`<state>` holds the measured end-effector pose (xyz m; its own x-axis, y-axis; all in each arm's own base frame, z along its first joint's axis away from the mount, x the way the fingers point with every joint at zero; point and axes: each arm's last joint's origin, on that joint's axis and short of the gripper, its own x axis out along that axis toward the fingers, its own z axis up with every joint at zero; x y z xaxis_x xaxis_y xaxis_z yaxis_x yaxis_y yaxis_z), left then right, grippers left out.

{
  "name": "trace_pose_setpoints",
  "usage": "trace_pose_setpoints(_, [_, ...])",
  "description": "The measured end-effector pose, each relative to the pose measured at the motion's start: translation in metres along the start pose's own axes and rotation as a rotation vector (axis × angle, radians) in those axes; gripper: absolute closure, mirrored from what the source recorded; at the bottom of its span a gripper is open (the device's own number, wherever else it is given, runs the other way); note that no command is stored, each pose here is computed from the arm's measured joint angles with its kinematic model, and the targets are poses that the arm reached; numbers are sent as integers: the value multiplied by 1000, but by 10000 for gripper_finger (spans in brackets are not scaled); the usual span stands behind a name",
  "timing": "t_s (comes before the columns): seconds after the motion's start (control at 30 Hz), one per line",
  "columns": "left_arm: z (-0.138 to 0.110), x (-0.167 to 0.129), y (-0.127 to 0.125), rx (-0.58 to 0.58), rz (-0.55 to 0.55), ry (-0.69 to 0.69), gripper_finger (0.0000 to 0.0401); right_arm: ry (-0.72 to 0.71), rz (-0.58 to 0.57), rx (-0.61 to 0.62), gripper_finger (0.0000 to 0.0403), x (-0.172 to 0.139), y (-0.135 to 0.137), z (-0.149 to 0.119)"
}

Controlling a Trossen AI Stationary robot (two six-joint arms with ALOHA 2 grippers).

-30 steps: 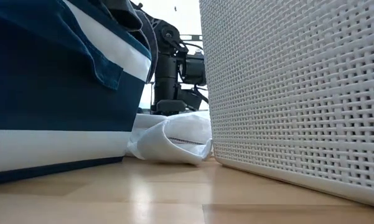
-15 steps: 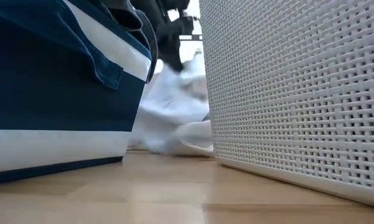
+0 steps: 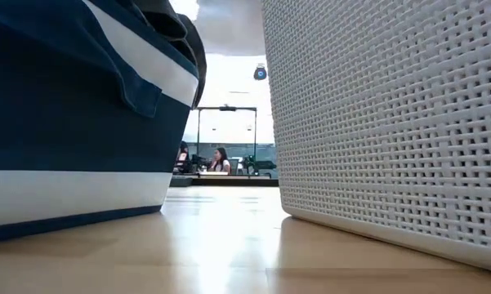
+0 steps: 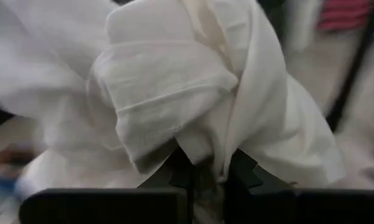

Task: Sort clothes
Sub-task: Put the white shirt into the white laundry organizer

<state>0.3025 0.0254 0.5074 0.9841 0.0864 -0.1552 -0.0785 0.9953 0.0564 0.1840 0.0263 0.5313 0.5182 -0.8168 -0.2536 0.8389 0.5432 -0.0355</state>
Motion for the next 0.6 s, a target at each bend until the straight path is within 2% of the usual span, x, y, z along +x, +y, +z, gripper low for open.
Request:
trace_pose_setpoints(0.1, [12, 0, -22, 6, -149, -54, 371, -25, -28, -2, 181, -1, -3, 1])
trace_pose_setpoints(0.3, [10, 11, -57, -76, -426, -44, 371, -99, -127, 37, 181, -4, -26, 8])
trace_pose_setpoints(0.43, [16, 33, -76, -98, -590, -184, 371, -133, -204, 86, 181, -3, -43, 13])
trace_pose_setpoints(0.6, [16, 78, -101, -151, -815, -476, 371, -136, -252, 113, 181, 0, -55, 16])
